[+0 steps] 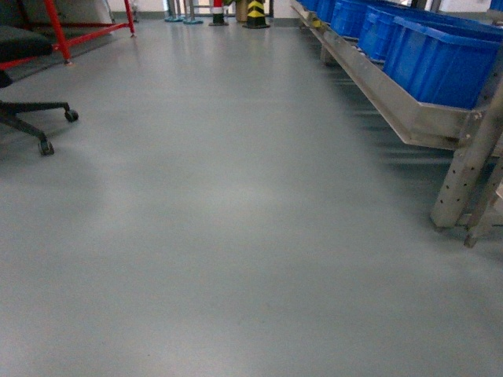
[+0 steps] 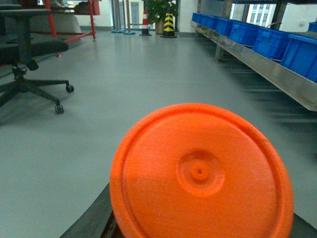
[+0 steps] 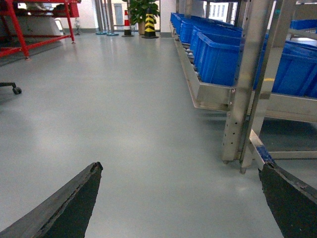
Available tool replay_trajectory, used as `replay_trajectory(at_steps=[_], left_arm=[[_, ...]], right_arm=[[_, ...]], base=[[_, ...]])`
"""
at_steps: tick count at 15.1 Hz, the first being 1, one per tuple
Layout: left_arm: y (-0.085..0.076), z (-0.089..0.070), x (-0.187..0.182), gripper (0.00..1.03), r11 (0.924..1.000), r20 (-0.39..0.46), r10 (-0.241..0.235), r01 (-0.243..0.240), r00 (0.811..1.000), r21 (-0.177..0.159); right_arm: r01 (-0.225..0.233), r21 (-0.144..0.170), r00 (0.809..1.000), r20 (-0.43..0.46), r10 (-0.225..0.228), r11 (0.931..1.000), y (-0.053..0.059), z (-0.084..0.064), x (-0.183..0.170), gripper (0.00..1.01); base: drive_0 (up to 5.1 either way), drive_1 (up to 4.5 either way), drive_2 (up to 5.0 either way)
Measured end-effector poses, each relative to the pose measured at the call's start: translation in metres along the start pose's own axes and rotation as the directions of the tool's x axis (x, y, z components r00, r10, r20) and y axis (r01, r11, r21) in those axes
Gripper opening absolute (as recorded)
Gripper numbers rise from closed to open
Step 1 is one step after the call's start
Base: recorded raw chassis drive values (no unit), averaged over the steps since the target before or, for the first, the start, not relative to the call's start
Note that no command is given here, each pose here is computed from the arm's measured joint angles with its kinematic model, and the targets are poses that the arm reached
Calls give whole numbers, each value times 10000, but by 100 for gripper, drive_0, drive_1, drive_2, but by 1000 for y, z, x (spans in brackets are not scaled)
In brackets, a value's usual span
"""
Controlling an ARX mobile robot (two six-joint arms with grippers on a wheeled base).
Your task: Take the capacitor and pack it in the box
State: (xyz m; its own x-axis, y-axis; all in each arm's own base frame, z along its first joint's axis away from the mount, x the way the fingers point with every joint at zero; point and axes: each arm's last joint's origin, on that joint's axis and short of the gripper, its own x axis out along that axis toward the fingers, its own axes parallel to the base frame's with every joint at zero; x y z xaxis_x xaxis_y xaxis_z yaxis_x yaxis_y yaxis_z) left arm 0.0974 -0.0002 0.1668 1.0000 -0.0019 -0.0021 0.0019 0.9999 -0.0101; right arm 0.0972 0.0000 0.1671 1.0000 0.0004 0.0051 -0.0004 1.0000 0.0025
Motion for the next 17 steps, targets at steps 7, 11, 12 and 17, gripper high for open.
replay_trajectory(at_steps=[7, 11, 12, 17], left_arm=[[0, 0, 0, 44, 10000, -8, 0, 0, 10000, 0], [0, 0, 0, 44, 10000, 8, 8, -8, 10000, 0], [0, 0, 0, 44, 10000, 8, 11, -11, 10000, 0], [0, 0, 0, 44, 10000, -8, 12, -12, 10000, 0]], right_arm=[[0, 0, 10000, -15, 0, 10000, 0, 0, 0, 98], [8, 0, 10000, -8, -8, 10000, 0, 0, 0, 98], [4, 0, 10000, -46, -4, 10000, 0, 0, 0, 98], [0, 0, 10000, -46, 0, 10000, 0, 0, 0, 98]], base=[[-500, 236, 236], [-500, 236, 236], [-500, 236, 236], [-500, 236, 236]])
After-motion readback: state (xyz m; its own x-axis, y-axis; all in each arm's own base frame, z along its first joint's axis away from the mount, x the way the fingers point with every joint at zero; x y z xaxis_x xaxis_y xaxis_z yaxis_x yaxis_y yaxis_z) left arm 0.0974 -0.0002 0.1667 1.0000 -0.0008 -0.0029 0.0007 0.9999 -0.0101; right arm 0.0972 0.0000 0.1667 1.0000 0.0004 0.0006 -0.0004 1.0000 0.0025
